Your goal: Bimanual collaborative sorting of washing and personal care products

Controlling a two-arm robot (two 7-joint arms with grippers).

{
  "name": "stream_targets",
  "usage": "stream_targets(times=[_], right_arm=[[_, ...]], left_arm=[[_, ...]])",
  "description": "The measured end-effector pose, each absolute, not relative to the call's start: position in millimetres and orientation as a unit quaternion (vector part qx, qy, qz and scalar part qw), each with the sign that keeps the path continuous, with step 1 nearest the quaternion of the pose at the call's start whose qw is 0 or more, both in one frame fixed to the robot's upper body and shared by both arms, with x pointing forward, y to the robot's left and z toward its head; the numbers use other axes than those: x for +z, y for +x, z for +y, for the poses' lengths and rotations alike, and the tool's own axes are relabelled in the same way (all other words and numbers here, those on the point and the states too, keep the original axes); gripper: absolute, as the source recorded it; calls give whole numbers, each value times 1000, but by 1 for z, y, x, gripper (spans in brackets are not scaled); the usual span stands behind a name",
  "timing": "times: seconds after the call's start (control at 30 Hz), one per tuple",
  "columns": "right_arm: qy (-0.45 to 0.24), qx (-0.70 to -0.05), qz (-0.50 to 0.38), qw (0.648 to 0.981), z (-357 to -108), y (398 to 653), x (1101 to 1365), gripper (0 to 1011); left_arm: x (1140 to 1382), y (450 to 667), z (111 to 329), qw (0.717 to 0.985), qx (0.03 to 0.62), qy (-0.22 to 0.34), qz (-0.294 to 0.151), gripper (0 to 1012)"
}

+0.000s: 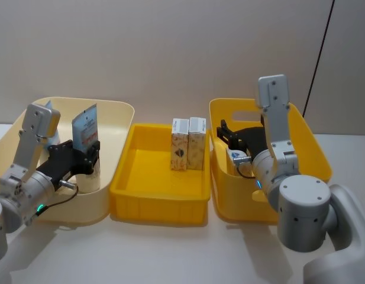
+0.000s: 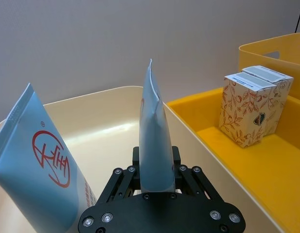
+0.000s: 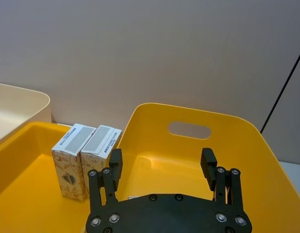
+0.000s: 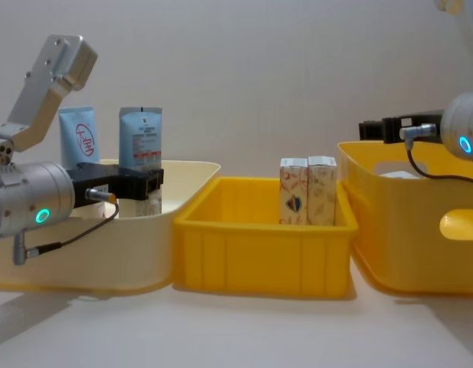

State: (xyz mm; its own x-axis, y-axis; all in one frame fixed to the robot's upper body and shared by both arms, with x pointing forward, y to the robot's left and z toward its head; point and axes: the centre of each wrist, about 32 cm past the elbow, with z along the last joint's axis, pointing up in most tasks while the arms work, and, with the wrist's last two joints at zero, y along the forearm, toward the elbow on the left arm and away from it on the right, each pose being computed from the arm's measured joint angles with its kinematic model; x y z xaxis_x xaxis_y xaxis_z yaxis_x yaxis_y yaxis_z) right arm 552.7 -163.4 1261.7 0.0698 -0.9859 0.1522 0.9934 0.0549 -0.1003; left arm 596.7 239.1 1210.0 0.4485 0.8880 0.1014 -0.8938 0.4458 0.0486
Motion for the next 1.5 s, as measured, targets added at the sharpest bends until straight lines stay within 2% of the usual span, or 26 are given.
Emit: stream_targets(times=[1.5], right_arm=[[-89,-682,-21,726,-163,553,1262,1001]], left_arm=[[1210,597,239,850,524,47,-30,310]])
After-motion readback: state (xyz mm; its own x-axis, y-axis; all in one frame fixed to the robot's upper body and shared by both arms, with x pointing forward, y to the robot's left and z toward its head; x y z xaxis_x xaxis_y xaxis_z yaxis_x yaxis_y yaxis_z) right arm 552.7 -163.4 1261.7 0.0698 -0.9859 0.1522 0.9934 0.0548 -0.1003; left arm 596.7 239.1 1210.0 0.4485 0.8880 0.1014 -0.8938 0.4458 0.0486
